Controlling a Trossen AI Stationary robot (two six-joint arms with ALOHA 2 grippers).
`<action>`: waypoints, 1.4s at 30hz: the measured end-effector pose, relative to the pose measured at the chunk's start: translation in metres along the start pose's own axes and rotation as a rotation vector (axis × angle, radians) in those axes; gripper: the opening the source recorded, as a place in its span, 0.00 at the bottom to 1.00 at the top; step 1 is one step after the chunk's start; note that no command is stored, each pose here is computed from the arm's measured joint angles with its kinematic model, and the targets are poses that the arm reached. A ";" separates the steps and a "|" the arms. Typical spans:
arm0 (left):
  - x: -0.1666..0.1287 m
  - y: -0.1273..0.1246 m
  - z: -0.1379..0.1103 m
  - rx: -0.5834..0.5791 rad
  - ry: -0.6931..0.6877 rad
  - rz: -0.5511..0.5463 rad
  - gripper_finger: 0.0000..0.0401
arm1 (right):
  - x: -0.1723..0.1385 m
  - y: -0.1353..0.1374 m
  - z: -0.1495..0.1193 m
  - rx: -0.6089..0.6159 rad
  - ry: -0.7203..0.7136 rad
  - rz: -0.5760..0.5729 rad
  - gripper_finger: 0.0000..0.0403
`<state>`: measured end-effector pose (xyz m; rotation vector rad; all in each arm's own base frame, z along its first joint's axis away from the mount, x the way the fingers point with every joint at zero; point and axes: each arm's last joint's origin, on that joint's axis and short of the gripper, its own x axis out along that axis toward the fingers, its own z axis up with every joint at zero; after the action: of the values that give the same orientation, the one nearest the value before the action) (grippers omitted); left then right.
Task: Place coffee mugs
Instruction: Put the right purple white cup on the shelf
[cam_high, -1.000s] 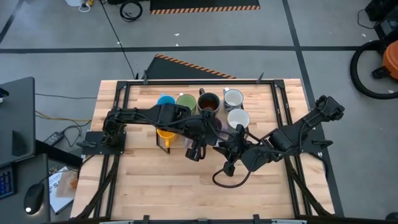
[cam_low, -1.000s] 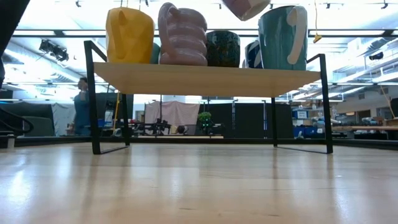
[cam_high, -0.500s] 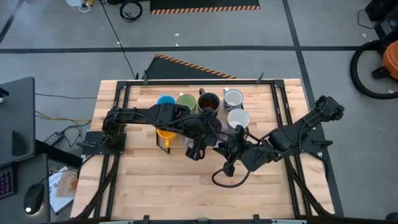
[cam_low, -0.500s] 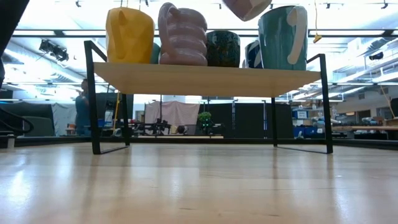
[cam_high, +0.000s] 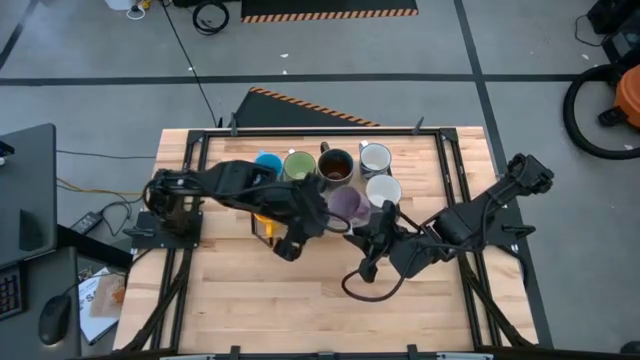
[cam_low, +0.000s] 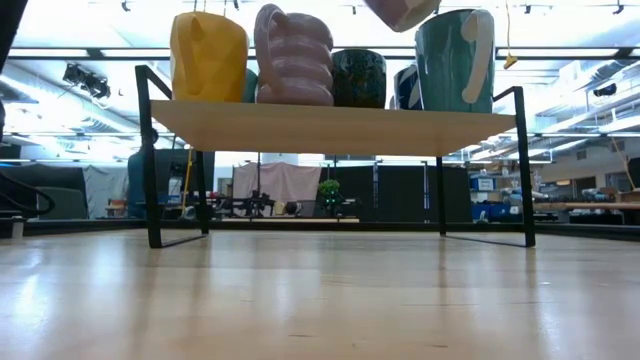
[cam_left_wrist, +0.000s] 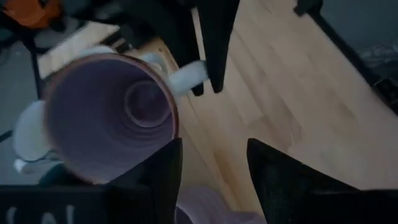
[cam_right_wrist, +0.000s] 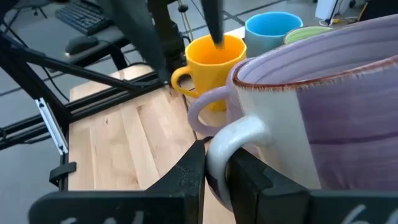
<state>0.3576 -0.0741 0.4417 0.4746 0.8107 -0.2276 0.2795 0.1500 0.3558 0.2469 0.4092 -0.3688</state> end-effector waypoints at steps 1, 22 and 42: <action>-0.005 0.000 0.001 -0.007 -0.014 0.008 0.47 | -0.001 0.001 -0.001 0.005 -0.004 -0.002 0.13; -0.056 0.002 -0.003 -0.090 -0.139 0.068 0.47 | 0.023 -0.005 -0.049 0.120 -0.199 0.097 0.13; -0.056 -0.005 -0.002 -0.073 -0.128 0.052 0.47 | 0.030 -0.022 -0.088 0.213 -0.386 0.136 0.13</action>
<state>0.3169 -0.0762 0.4803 0.4074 0.6787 -0.1780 0.2668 0.1477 0.2615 0.4000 -0.0280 -0.3171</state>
